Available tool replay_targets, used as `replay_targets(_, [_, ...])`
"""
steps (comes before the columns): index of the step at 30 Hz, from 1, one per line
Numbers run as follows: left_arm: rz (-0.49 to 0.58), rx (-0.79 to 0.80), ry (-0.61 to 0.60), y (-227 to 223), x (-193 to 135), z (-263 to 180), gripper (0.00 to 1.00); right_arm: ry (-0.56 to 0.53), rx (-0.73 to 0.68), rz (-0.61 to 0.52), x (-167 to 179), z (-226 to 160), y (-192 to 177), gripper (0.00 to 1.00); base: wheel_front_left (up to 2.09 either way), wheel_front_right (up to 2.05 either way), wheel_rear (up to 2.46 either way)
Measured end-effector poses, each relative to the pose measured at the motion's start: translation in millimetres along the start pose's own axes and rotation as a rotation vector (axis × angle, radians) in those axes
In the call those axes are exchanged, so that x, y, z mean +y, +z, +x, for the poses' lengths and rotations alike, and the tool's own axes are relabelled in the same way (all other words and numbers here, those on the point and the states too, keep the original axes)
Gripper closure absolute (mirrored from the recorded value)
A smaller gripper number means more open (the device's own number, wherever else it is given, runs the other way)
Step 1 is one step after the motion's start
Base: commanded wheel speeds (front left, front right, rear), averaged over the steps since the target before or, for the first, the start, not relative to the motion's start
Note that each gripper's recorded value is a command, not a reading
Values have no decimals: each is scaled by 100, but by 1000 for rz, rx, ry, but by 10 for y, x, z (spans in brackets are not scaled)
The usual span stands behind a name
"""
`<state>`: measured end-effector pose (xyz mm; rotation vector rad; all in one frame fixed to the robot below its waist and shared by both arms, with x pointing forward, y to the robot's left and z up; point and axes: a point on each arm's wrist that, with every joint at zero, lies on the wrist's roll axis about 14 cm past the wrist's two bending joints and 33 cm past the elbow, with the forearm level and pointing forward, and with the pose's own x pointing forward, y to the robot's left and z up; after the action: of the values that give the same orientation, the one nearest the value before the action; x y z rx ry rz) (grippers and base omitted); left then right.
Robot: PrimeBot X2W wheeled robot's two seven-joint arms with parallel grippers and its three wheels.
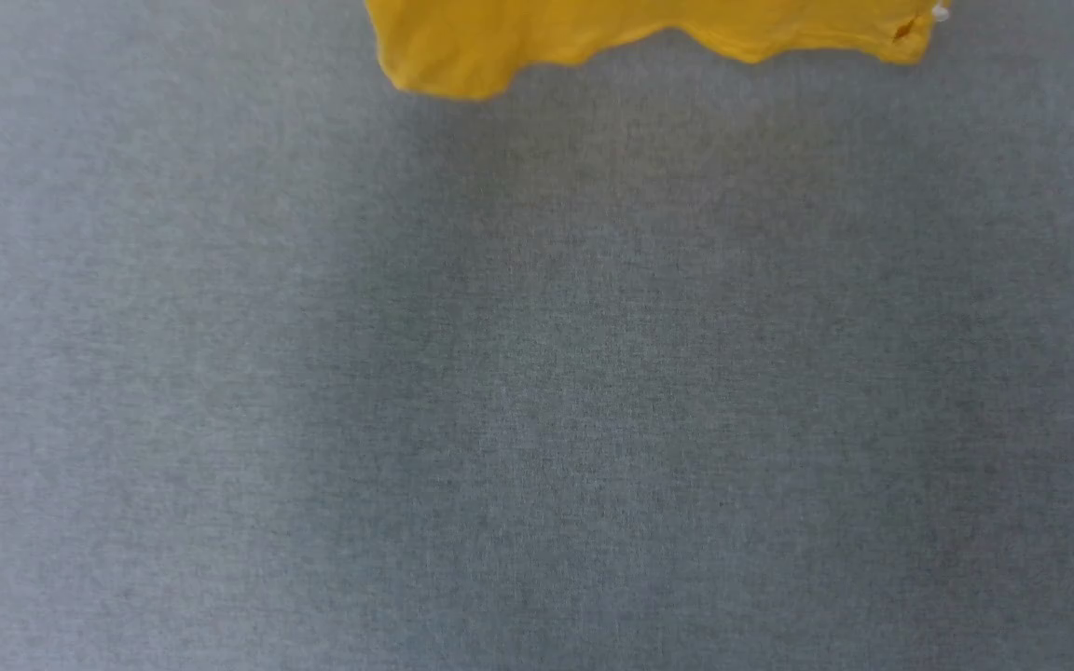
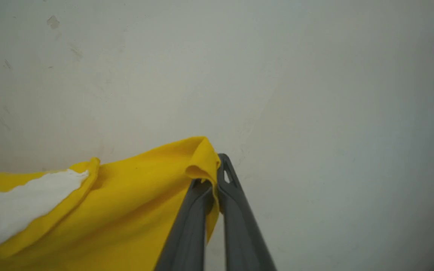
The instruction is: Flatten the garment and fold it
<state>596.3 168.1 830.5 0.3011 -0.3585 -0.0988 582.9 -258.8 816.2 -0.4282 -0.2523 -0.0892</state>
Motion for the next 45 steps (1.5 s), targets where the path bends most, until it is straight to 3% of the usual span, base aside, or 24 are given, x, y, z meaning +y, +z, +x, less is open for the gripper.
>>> replay_targets(10, [-33, -311, 132, 263, 137, 483, 100, -39, -24, -10, 167, 646, -161, 100, 0, 0, 0])
replay_targets(22, [-97, -357, 164, -626, -11, 920, 100, -5, 33, -101, 664, 1167, -1050, 100, 0, 0, 0])
replay_targets(30, [-190, -452, 178, -840, 21, 935, 100, -14, 36, -167, 643, 1244, -1402, 100, 0, 0, 0])
replay_targets(35, [-218, -423, 154, -1107, 17, 898, 100, 38, 21, -166, 842, 1253, -1544, 100, 0, 0, 0])
replay_targets(40, [-267, -346, 77, -1456, -127, 727, 100, 107, -13, -127, 1032, 1134, -1571, 100, 0, 0, 0])
replay_targets(45, [-357, -345, 64, -1467, -134, 412, 100, 176, -64, -93, 1117, 884, -1431, 100, 0, 0, 0])
